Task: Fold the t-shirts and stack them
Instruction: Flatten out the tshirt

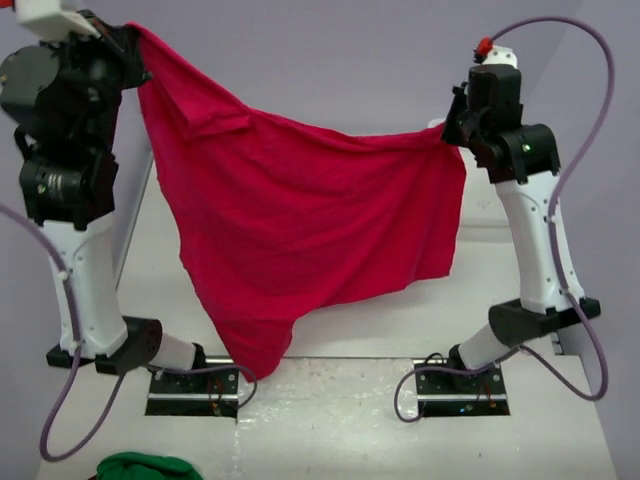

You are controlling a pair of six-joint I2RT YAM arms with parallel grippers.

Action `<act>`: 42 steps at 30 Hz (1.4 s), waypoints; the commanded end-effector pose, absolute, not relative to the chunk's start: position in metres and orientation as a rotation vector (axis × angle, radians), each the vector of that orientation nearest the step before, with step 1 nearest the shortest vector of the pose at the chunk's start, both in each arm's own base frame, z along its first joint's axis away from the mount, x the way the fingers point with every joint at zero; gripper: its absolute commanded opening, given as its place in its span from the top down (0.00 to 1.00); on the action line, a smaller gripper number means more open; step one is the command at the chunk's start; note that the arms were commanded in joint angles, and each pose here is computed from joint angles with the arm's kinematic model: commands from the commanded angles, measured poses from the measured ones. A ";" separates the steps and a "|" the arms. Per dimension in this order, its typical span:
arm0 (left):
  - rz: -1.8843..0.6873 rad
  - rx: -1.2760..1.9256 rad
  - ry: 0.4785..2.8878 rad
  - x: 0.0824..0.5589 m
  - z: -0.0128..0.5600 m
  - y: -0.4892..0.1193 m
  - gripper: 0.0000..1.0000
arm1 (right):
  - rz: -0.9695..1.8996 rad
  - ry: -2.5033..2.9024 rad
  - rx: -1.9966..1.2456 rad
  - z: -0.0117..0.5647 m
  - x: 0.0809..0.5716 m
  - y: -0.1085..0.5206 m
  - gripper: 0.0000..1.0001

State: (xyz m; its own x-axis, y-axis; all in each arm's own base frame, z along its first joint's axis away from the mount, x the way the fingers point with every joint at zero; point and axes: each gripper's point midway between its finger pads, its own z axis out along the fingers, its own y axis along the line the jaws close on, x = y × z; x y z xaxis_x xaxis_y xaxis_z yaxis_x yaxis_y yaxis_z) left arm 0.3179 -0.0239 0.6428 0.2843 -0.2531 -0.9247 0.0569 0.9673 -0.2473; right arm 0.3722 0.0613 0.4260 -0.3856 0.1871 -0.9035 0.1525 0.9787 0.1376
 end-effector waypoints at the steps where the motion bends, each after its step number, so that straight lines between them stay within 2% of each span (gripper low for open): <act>1: -0.164 -0.157 1.248 0.343 0.647 -0.023 1.00 | -0.025 1.973 0.232 0.429 0.391 0.058 1.00; 7: -0.115 -0.157 1.307 0.376 0.626 -0.022 1.00 | -0.028 2.014 0.208 0.414 0.413 0.068 1.00; 15: -0.119 -0.148 1.286 0.350 0.632 -0.021 1.00 | -0.006 1.997 0.203 0.419 0.396 0.065 1.00; 21: -0.170 -0.139 1.221 0.295 0.651 -0.021 1.00 | 0.047 1.959 0.197 0.431 0.362 0.066 1.00; 28: -0.278 -0.091 1.050 0.200 0.700 -0.025 1.00 | 0.150 1.882 0.167 0.462 0.309 0.073 1.00; 32: -0.329 -0.059 0.974 0.172 0.716 -0.030 1.00 | 0.182 1.842 0.166 0.475 0.294 0.076 1.00; 35: -0.349 -0.038 0.970 0.181 0.720 -0.036 1.00 | 0.152 1.837 0.172 0.481 0.299 0.074 1.00; 39: -0.354 -0.047 1.061 0.230 0.702 -0.043 1.00 | 0.088 1.865 0.174 0.475 0.322 0.077 1.00; 42: -0.337 -0.073 1.216 0.302 0.662 -0.049 1.00 | 0.038 1.934 0.157 0.448 0.354 0.089 1.00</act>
